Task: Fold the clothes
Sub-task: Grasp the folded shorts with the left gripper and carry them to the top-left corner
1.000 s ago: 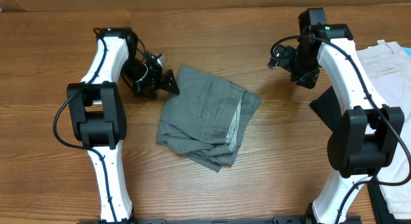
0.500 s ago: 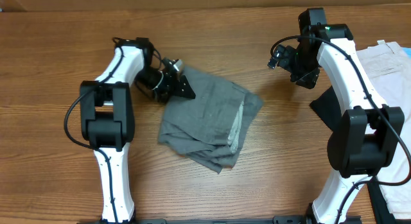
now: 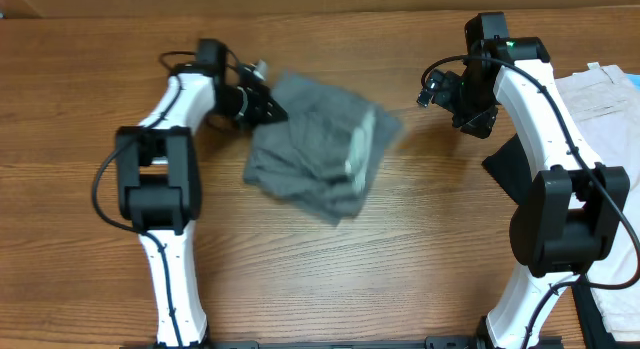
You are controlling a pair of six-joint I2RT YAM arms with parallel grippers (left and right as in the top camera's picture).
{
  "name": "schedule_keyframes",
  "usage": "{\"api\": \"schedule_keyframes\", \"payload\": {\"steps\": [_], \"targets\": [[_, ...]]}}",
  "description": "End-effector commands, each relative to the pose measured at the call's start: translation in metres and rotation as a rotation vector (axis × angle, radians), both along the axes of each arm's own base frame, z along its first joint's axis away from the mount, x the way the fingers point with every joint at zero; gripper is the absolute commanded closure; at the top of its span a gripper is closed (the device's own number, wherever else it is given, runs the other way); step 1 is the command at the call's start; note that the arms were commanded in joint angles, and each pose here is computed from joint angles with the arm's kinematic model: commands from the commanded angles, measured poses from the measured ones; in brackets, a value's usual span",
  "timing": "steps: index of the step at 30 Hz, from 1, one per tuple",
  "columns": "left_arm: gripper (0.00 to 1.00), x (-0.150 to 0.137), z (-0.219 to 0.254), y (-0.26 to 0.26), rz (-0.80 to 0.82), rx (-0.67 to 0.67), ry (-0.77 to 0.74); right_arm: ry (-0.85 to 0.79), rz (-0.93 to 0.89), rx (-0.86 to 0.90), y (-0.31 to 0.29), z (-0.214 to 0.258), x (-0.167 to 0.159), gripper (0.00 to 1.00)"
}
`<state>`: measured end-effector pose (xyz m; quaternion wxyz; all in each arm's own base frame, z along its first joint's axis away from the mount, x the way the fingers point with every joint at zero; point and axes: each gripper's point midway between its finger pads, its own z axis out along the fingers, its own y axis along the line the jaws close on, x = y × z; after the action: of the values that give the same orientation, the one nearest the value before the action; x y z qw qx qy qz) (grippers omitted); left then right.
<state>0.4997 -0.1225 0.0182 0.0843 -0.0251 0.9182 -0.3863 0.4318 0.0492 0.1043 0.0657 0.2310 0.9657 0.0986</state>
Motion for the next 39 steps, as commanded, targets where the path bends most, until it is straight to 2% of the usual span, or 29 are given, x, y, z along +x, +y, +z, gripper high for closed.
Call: {"api": "schedule_keyframes", "payload": {"steps": [1, 5, 8, 10, 15, 18, 22, 25, 27, 28, 32, 39], "targets": [[0.88, 0.026, -0.021, 0.09, 0.329, 0.115, 0.084, -0.032, 0.004, 0.002, 0.002, 0.01, 0.005, 0.0], [0.82, 0.04, -0.023, 0.183, 0.587, 0.172, 0.075, -0.032, 0.004, 0.002, 0.002, 0.01, 0.005, 0.0], [0.75, 0.034, -0.025, 0.263, 0.82, 0.193, 0.102, -0.032, 0.004, 0.002, 0.002, 0.01, 0.005, 0.0], [0.63, 0.026, -0.024, 0.313, 0.964, 0.198, 0.11, -0.032, 0.004, 0.002, 0.002, 0.01, 0.005, 0.0], [0.64, -0.001, -0.016, 0.409, 1.241, 0.136, 0.107, -0.032, 0.004, 0.002, 0.002, 0.01, 0.005, 0.0], [0.64, -0.02, -0.018, 0.432, 1.348, 0.084, 0.167, -0.032, 0.004, 0.002, 0.002, 0.01, 0.005, 0.0], [0.61, -0.034, -0.023, 0.427, 1.363, 0.033, 0.258, -0.032, 0.004, 0.002, 0.002, 0.01, 0.005, 0.0], [0.49, -0.043, -0.032, 0.41, 1.386, 0.022, 0.368, -0.032, 0.004, 0.002, 0.002, 0.01, 0.005, 0.0], [0.04, -0.046, -0.036, 0.397, 1.427, 0.006, 0.454, -0.032, 0.004, 0.002, 0.002, 0.01, 0.005, 0.0], [0.02, -0.044, -0.037, 0.388, 1.433, -0.009, 0.482, -0.032, 0.004, 0.002, 0.002, 0.01, 0.005, 0.0], [0.04, -0.022, -0.034, 0.347, 1.352, -0.033, 0.488, -0.032, 0.004, 0.002, 0.002, 0.01, 0.005, 0.0], [0.0, 0.015, -0.036, 0.282, 1.342, 0.017, 0.482, -0.032, 0.004, 0.002, 0.002, 0.01, 0.005, 0.0]]}}
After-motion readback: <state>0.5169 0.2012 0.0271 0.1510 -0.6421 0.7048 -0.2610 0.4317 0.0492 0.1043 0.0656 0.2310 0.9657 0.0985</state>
